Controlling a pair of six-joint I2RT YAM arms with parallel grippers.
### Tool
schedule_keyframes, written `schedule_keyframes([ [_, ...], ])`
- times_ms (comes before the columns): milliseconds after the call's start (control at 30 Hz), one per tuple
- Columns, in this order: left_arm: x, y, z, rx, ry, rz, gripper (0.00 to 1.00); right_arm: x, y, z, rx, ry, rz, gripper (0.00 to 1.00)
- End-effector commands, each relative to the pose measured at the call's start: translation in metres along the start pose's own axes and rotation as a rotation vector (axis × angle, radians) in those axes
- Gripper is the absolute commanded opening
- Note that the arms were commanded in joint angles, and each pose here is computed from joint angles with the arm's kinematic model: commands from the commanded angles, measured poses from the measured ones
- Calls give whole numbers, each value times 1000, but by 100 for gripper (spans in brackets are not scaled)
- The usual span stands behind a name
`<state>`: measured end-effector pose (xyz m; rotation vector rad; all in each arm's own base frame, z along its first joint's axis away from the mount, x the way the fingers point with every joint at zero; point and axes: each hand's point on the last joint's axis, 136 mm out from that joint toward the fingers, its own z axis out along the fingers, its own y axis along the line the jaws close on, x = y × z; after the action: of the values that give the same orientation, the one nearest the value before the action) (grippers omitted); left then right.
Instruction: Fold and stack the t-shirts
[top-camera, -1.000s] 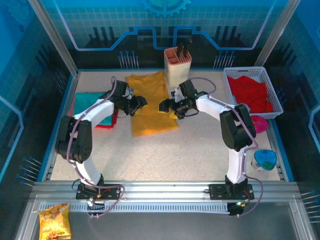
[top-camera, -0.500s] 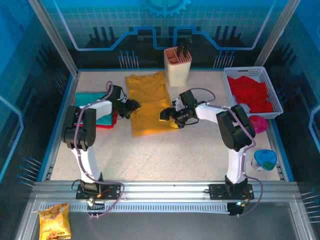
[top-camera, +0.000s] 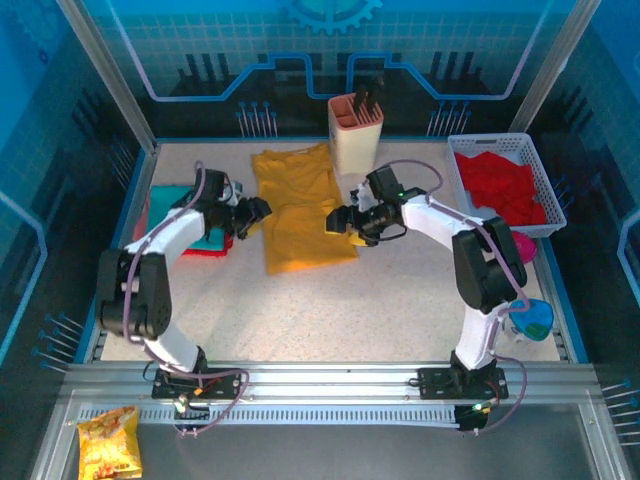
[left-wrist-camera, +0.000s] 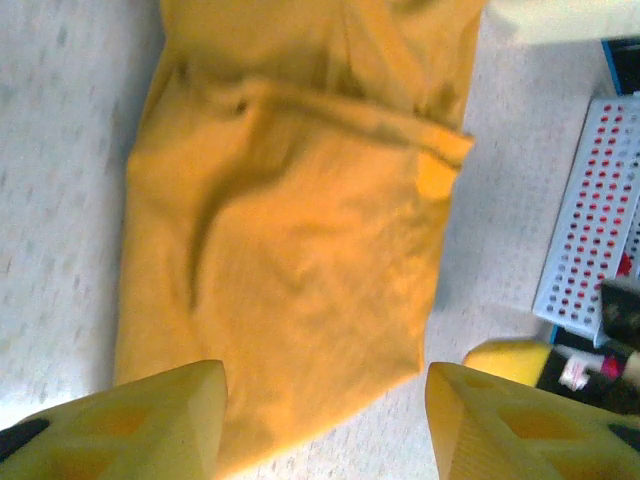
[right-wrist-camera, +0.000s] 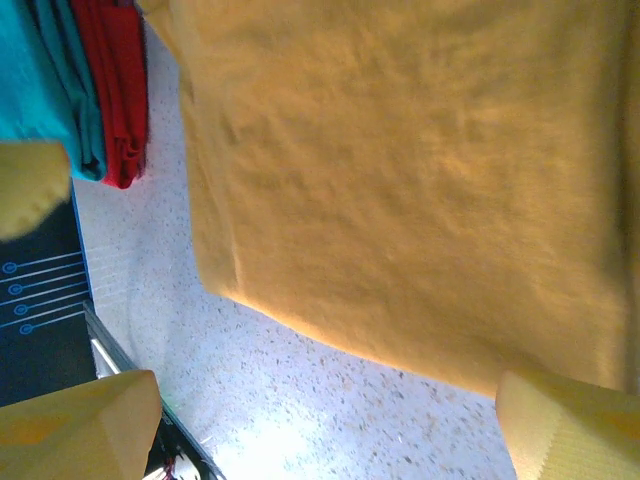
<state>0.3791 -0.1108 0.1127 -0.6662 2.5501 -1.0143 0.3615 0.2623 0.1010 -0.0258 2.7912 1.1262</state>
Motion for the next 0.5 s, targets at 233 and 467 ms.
schedule_keyframes([
  [233, 97, 55, 20, -93, 181, -52, 56, 12, -64, -5, 167, 76, 29, 83],
  [467, 99, 73, 36, -152, 174, -43, 55, 17, -68, 13, 154, 121, 57, 79],
])
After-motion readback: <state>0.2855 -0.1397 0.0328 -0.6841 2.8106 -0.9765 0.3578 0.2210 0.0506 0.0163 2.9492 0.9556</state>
